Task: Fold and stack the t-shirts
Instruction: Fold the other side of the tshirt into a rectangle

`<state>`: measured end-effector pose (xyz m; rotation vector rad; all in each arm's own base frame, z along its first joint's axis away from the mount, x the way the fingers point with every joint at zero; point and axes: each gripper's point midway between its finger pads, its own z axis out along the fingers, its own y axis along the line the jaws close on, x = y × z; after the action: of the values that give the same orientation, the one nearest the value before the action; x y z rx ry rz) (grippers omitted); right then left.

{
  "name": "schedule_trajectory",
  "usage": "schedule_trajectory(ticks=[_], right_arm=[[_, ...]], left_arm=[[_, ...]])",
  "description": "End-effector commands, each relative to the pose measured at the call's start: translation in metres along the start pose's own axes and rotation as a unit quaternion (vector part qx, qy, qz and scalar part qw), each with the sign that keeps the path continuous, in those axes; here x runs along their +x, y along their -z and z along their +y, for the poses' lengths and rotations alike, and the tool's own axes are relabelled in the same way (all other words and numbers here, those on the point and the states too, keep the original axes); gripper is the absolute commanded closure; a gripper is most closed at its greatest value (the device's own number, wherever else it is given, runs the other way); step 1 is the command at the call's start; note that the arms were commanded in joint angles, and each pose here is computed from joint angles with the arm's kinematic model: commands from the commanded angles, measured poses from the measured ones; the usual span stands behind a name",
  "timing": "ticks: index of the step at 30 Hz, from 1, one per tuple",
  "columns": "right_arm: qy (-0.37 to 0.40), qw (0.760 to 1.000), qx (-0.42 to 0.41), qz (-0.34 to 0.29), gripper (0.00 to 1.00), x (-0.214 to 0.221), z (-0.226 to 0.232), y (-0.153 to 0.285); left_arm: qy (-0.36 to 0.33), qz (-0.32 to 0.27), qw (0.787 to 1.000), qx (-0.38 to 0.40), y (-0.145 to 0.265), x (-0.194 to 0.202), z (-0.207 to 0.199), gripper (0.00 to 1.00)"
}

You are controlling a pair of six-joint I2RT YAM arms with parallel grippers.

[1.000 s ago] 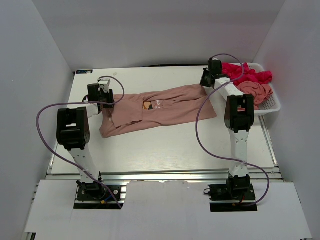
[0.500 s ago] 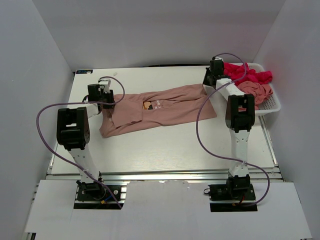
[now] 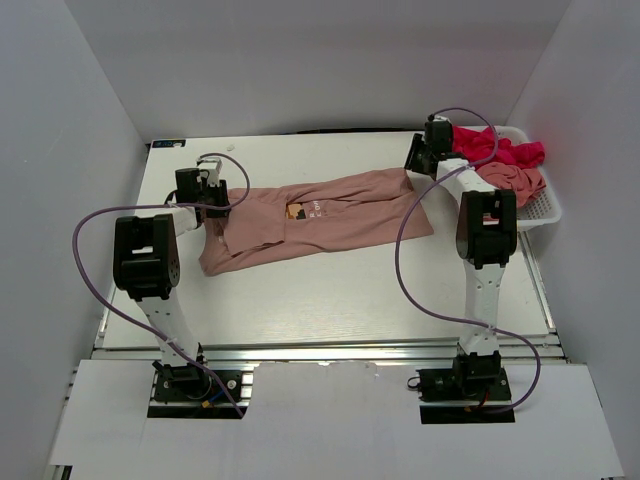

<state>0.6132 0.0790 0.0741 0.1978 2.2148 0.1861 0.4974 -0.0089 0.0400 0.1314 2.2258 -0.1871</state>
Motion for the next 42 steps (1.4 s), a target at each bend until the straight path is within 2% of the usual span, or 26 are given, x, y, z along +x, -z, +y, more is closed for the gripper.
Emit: schedule_trajectory(ticks=[1, 13, 16, 21, 25, 33, 42], right_arm=[[-0.010, 0.999, -0.036, -0.007, 0.56, -0.012, 0.017, 0.007], [-0.008, 0.997, -0.066, 0.025, 0.58, 0.004, 0.032, -0.009], [-0.010, 0.997, -0.071, 0.033, 0.70, 0.010, 0.035, -0.009], [-0.007, 0.996, -0.072, 0.047, 1.00, 0.023, 0.036, -0.009], [-0.003, 0.998, -0.056, 0.037, 1.00, 0.019, 0.030, -0.011], [0.025, 0.999, 0.022, -0.043, 1.00, -0.024, 0.002, -0.009], [0.027, 0.997, 0.000, -0.079, 1.00, -0.047, 0.009, -0.016]], left_arm=[[-0.008, -0.037, 0.999, 0.008, 0.013, -0.033, -0.006, 0.50], [-0.001, -0.029, 0.999, 0.014, 0.004, -0.030, -0.007, 0.50], [0.001, -0.032, 0.999, 0.014, 0.003, -0.032, -0.006, 0.50], [-0.001, -0.032, 0.999, 0.014, 0.004, -0.034, -0.006, 0.51], [-0.003, -0.033, 0.999, 0.008, 0.007, -0.035, -0.004, 0.51], [-0.005, -0.032, 0.999, 0.008, 0.009, -0.033, -0.004, 0.51], [-0.006, -0.025, 1.000, 0.013, 0.005, -0.029, -0.005, 0.51]])
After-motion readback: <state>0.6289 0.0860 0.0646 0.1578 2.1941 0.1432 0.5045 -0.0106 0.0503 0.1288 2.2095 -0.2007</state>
